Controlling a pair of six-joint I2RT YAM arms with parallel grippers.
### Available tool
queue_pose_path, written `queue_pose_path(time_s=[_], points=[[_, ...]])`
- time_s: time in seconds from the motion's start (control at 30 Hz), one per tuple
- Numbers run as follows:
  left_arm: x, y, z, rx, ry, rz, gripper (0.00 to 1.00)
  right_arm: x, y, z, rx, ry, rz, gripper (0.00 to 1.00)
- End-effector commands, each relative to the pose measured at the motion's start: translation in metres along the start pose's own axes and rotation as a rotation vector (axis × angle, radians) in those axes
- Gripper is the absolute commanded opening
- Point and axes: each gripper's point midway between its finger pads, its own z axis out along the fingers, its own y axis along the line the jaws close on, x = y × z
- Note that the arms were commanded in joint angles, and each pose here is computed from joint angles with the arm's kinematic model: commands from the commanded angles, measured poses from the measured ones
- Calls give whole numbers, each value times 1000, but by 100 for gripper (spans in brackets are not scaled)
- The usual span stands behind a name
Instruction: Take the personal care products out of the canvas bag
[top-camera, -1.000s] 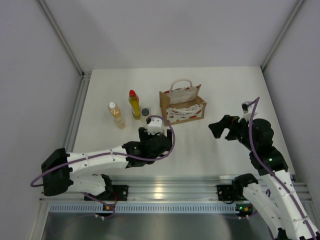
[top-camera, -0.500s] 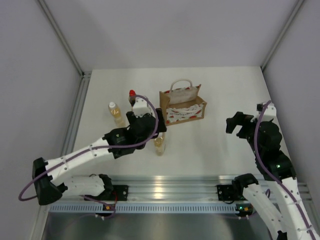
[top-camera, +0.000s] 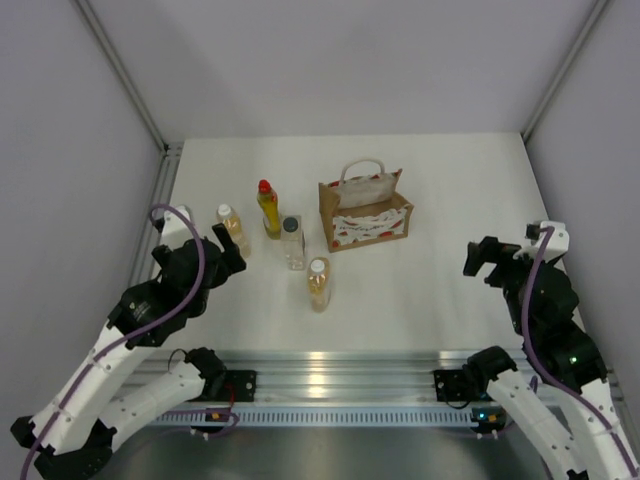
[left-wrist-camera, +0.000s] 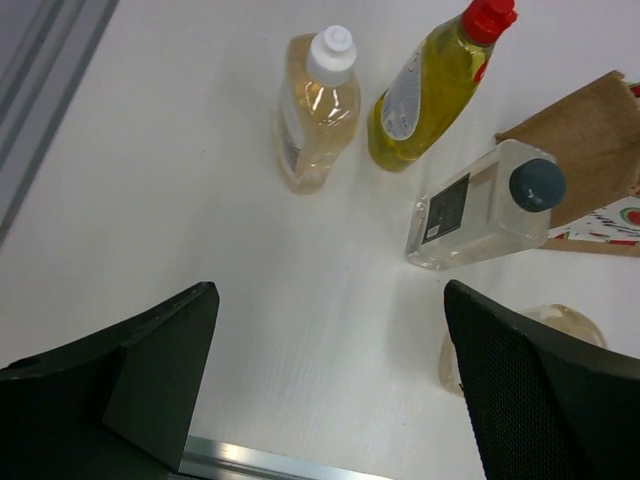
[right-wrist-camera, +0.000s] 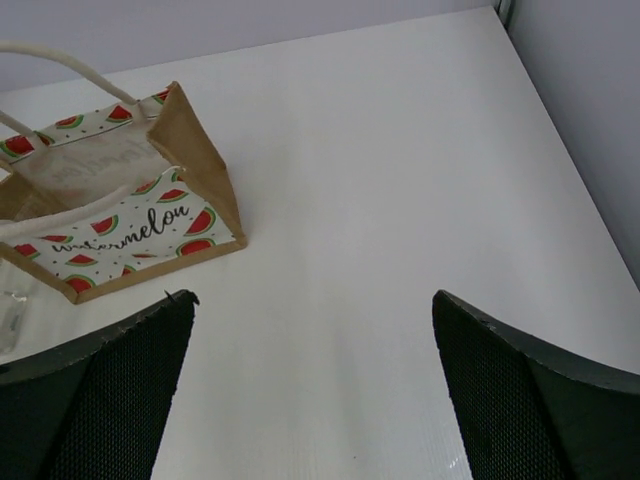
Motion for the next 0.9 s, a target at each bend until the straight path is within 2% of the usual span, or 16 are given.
queue_pose_path(time_s=[0.0,0.27,0.5,0.87], points=[[5,25,-6,-66,10,93,98,-10,-3,-9,9,-26,-42,99],[10,23,-2,-40,1,97,99,3,-3,1,48,22,-84,99],[9,26,-8,-9,-28,52,99,15,5,1,-1,43,-101,100],[15,28,1,-52,-14,78,99,25,5,7,28,73,-105,99]])
